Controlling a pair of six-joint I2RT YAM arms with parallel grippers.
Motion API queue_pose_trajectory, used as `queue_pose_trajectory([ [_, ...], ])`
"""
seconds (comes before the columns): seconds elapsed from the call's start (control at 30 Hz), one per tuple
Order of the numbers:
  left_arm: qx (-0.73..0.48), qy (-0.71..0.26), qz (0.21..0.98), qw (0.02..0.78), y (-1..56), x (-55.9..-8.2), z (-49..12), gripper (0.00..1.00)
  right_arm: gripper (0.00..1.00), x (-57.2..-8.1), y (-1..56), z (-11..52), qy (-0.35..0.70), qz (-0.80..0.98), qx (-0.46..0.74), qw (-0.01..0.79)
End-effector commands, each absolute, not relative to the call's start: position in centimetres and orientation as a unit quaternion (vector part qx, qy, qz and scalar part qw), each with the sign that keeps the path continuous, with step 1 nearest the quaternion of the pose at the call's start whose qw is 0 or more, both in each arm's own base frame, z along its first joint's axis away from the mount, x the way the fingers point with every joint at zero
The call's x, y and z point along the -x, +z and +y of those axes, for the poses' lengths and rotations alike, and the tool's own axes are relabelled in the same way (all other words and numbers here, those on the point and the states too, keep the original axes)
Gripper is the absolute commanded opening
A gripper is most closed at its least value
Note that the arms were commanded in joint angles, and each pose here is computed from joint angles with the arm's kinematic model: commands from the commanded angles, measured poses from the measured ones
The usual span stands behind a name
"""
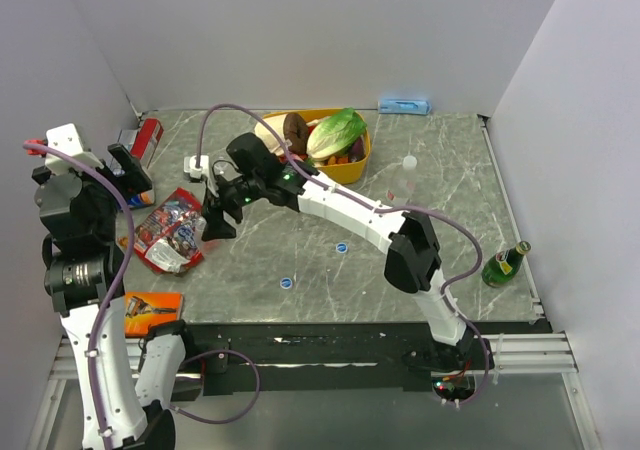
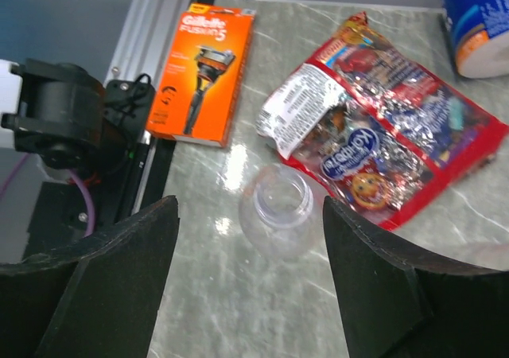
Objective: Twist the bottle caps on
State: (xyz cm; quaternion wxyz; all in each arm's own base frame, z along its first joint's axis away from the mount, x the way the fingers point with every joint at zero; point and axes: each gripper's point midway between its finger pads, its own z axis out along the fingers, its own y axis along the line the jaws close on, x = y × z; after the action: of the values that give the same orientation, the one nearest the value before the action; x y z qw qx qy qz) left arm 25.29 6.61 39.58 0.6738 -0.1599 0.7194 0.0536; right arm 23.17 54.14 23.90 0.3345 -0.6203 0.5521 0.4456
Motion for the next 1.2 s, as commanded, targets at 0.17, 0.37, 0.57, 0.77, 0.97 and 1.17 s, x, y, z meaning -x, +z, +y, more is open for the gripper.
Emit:
queue_pose_trajectory([
  [0.17, 0.145, 0.06, 0.71, 0.687, 41.5, -24.9, 6.5, 0.96, 0.76, -24.4, 24.5, 56.8, 0.467, 0.547, 0.593, 0.361],
  [0.37, 0.138, 0.054, 0.714, 0.684, 41.3, -25.3, 6.3, 0.96, 0.65, -25.7, 23.6, 57.2, 0.455, 0.556, 0.584, 0.378],
  [0.57, 0.102, 0.036, 0.727, 0.679, 40.3, -26.6, 5.3, 0.96, 0.27, -25.0, 25.6, 55.5, 0.478, 0.538, 0.594, 0.359],
  [0.77, -0.114, -0.131, 0.728, 0.664, 39.1, -28.7, -3.4, 0.96, 0.15, -23.2, 32.0, 46.1, 0.462, 0.504, 0.622, 0.381],
  [0.97, -0.302, -0.253, 0.701, 0.595, 35.7, -26.9, -14.2, 0.96, 0.12, -24.3, 36.0, 35.1, 0.423, 0.545, 0.595, 0.411],
  [1.17, -0.362, -0.337, 0.646, 0.582, 33.8, -24.1, -20.5, 0.96, 0.11, -24.6, 40.3, 30.7, 0.413, 0.57, 0.557, 0.441],
])
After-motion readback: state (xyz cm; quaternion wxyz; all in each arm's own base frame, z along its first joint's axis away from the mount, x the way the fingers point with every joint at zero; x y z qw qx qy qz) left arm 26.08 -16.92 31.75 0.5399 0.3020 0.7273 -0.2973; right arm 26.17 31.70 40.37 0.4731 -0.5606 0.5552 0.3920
